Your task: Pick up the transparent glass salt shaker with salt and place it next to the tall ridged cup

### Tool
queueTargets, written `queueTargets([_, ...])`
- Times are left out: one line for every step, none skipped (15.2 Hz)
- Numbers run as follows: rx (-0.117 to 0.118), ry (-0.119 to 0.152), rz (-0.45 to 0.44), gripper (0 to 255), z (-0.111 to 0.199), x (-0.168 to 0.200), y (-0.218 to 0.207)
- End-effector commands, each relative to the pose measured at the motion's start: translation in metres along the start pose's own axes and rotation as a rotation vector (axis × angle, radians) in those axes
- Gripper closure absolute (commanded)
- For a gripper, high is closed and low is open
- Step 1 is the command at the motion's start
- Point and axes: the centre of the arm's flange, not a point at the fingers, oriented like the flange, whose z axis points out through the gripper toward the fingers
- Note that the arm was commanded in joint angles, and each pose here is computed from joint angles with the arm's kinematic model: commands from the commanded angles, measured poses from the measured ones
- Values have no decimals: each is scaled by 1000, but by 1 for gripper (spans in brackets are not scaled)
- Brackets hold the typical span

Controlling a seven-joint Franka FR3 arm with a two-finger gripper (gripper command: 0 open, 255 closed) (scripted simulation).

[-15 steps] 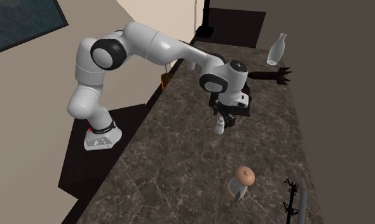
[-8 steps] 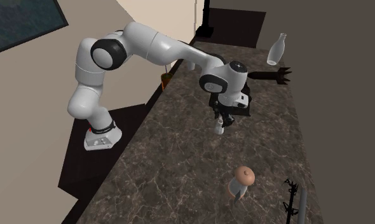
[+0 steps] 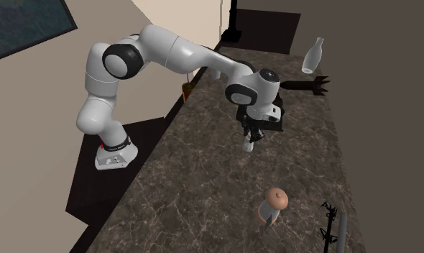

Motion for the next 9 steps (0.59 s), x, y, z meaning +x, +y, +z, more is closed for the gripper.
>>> queueTargets([0,0,0,255,0,0,0])
queueTargets([0,0,0,255,-5,0,0])
queueTargets([0,0,0,255,-10,0,-1])
queueTargets([0,0,0,255,-15,0,-1])
queueTargets([0,0,0,255,-21,0,-2])
queueTargets([0,0,0,255,-26,0,-2])
queueTargets([0,0,0,255,-31,0,-3])
queueTargets([0,0,0,255,-37,0,-3])
queueTargets([0,0,0,255,-42,0,-4])
